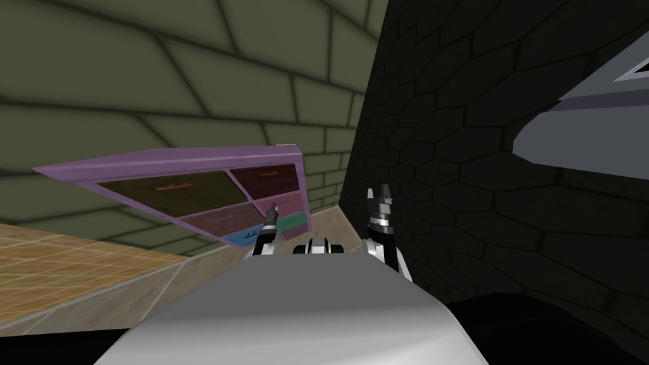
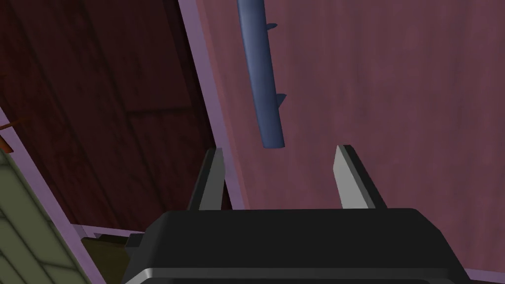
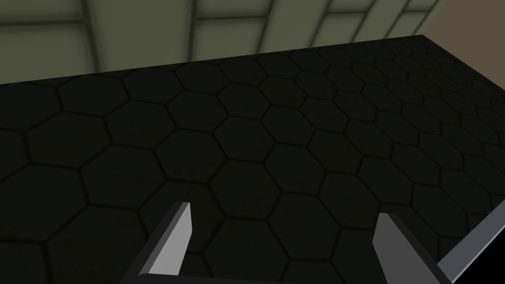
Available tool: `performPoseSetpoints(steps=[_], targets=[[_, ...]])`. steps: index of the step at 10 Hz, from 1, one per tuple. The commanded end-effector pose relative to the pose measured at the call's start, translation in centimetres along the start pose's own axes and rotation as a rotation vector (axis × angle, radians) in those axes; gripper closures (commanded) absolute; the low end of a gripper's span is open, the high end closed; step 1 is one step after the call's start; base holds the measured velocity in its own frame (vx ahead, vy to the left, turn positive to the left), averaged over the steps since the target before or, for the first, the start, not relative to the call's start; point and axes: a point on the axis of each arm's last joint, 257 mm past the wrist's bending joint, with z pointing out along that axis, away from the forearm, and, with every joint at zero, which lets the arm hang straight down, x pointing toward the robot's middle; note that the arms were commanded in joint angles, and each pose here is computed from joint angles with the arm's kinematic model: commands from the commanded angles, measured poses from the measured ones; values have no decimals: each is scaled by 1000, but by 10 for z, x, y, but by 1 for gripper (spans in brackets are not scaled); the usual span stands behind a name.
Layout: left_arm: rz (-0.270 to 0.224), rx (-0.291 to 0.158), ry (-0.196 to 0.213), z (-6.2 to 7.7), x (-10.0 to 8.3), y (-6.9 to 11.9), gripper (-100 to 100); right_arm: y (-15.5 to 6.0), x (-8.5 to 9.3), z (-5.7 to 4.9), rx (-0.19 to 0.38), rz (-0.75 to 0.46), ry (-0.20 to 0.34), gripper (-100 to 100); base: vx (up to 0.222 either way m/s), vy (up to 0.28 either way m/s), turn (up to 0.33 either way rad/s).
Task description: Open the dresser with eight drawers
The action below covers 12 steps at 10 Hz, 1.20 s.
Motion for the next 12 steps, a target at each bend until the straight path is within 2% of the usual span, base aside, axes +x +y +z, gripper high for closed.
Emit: performPoseSetpoints(steps=[1,4,6,7,8,12], targets=[[36,-5,12,7,-17,1,-100,0,0,0,0,0,0,0,14,-25,29],[-3,-27,-19,12,-21,1,-100,0,0,0,0,0,0,0,8,-87,73],[5,-37,-23,18,-32,0,-100,0,0,0,0,0,0,0,10,-100,73],[-9,-44,-35,21,-35,-1,-100,0,0,0,0,0,0,0,-1,-118,87],[-41,-49,-53,22,-31,-2,-100,0,0,0,0,0,0,0,3,-110,87],[-120,-62,-91,19,-15,0,-100,0,0,0,0,0,0,0,3,-40,18]])
